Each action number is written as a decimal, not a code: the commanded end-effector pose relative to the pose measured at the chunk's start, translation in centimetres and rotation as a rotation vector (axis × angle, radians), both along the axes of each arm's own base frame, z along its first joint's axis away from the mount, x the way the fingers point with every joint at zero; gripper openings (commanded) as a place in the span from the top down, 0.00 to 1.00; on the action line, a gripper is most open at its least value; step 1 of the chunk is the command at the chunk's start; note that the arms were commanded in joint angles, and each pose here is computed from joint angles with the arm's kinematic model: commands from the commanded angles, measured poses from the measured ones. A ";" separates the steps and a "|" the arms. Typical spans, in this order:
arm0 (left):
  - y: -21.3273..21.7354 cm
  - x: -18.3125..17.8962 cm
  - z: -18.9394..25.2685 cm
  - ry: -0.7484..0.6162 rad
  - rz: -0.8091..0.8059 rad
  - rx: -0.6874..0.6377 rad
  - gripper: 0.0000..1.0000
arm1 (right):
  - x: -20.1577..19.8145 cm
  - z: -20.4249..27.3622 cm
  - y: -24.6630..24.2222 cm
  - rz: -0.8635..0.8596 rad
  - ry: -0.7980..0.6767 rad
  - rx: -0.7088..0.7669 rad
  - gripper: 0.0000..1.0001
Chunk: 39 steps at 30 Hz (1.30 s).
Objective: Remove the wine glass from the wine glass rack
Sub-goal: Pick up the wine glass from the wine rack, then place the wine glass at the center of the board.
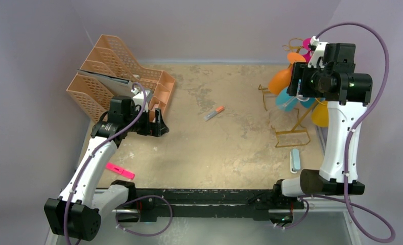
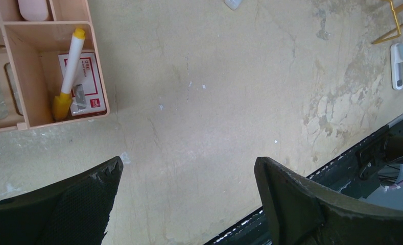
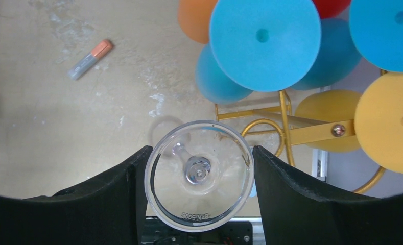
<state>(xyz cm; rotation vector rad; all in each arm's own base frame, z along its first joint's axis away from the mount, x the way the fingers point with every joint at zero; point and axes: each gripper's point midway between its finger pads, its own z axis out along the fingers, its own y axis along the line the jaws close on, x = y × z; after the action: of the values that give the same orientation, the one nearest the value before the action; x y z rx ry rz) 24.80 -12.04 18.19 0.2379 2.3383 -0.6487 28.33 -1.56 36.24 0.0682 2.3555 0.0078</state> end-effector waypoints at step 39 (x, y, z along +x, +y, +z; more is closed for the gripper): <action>-7.0 -3.5 8.9 -0.171 -0.335 -0.447 0.06 | -2.7 -3.6 18.3 0.376 -0.001 0.402 0.67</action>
<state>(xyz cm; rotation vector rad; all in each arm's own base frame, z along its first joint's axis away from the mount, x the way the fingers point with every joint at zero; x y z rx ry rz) 22.40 -17.68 22.75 0.2477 2.1376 -1.1753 24.73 15.54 32.46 -0.1676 2.3409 0.7155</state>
